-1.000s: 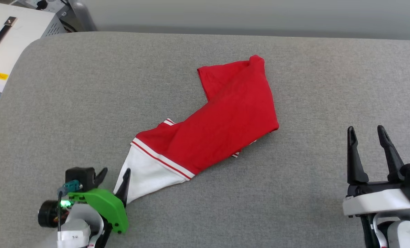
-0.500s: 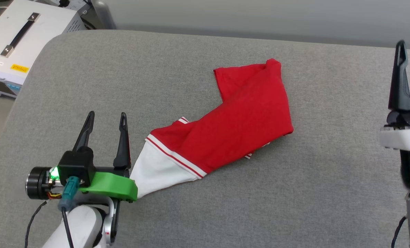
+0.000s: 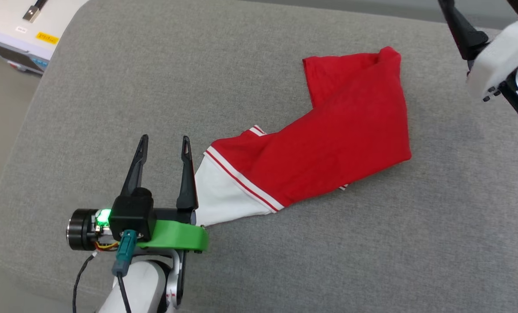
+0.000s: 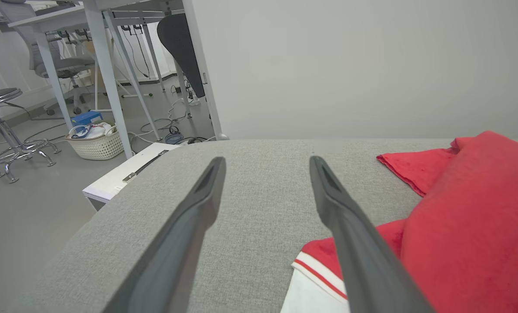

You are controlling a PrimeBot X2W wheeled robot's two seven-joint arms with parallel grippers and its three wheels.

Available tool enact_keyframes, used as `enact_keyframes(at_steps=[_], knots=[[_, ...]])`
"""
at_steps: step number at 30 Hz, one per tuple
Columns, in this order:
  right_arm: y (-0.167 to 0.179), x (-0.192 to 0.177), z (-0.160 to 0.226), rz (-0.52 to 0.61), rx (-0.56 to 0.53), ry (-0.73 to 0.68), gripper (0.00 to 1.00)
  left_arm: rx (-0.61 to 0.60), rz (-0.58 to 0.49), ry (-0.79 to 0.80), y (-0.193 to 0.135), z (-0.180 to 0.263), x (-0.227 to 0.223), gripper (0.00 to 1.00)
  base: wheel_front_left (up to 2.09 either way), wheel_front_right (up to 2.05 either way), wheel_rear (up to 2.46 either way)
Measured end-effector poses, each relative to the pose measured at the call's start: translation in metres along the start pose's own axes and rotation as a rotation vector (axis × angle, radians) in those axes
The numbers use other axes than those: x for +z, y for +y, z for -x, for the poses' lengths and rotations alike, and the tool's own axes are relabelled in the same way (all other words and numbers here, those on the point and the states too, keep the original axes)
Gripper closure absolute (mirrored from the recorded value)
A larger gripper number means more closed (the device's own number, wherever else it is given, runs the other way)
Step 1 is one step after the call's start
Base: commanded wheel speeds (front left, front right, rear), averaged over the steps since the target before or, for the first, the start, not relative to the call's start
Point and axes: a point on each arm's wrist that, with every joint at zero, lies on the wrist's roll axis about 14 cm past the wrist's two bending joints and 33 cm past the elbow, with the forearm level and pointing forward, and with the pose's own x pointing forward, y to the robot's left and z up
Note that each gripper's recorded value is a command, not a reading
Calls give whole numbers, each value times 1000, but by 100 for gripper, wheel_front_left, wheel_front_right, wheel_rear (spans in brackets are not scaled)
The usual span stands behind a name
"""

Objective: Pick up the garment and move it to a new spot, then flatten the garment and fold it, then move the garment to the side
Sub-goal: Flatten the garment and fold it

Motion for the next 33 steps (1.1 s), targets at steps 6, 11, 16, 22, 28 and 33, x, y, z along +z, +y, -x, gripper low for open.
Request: enact_keyframes(at_steps=[6,11,16,22,28,33], knots=[[32,-78,-21,-8,190,440,0,22,10,51,-2,-3,-20,0,0,0,0],[34,-142,-12,-35,252,790,0,36,11,79,-1,-6,-32,0,0,0,0],[40,-174,-19,-42,296,924,0,39,10,106,-1,-12,-43,0,0,0,0],[57,-224,-18,-47,351,1042,0,52,-9,137,4,-18,-57,0,0,0,0],[63,-243,-17,-34,394,1082,0,67,-16,168,9,-15,-66,0,0,0,0],[62,-238,-20,-35,396,1032,100,68,-14,163,9,-18,-66,0,0,0,0]])
